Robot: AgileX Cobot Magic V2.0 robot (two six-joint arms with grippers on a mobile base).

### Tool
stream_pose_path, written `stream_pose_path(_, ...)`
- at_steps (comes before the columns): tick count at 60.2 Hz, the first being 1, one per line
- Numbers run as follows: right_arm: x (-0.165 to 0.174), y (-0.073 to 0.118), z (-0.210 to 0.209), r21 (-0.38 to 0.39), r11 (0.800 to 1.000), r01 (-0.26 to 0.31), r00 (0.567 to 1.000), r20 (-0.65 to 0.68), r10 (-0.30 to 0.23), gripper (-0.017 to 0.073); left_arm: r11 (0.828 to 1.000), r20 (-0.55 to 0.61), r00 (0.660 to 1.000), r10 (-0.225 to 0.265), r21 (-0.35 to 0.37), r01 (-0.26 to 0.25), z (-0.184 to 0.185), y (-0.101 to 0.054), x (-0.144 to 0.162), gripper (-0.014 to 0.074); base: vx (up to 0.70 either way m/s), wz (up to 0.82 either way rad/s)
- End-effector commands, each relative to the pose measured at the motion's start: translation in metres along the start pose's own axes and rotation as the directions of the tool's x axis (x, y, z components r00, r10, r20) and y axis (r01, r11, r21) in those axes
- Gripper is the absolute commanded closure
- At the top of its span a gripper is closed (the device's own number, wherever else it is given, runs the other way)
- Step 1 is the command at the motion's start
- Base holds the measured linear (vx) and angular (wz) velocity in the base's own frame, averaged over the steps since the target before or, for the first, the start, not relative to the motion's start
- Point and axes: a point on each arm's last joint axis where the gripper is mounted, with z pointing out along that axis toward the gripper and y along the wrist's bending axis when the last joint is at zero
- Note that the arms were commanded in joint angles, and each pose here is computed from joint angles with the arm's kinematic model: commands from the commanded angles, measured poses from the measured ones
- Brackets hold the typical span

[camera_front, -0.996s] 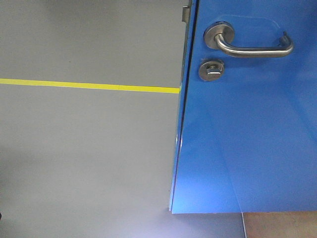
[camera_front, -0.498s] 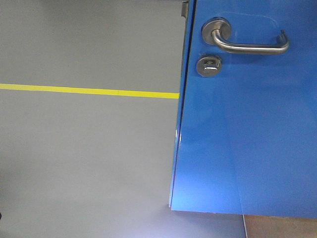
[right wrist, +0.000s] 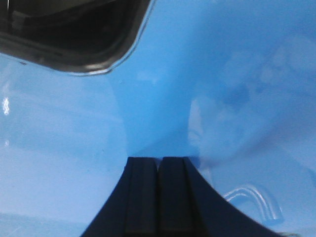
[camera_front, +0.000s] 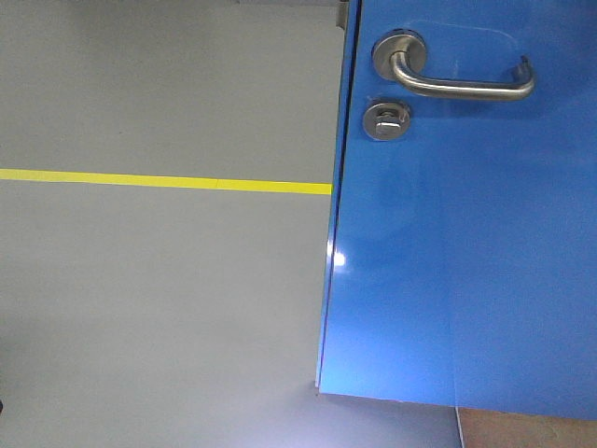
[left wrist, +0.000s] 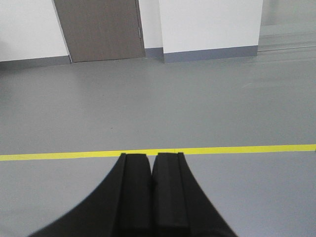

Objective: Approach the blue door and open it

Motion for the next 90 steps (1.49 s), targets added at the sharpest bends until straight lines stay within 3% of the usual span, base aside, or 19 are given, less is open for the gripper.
stream_pose_path(1, -0.0083, 0.0151, -0.0085, -0.059, 0.998, 0.005, 0.996, 0.084, 0.0, 0.0557, 1.0, 0.086, 0.996, -0.009, 0.006, 0.008, -0.0003, -0.0003, -0.0061, 0.0524, 0.1, -0.03)
stream_pose_path(84, -0.0085, 0.015, -0.0085, -0.058, 0.998, 0.006, 0.996, 0.086, -0.001, 0.0557, 1.0, 0.086, 0.996, -0.008, 0.007, 0.008, -0.0003, -0.0004, -0.0061, 0.0524, 0.02, -0.01)
stream_pose_path(90, -0.0077, 0.0165, -0.0127, -0.047, 0.998, 0.043, 0.995, 0.096, -0.038, 0.0557, 1.0, 0.086, 0.996, -0.008, 0.007, 0.008, -0.0003, -0.0004, -0.0061, 0.0524, 0.0, 0.0)
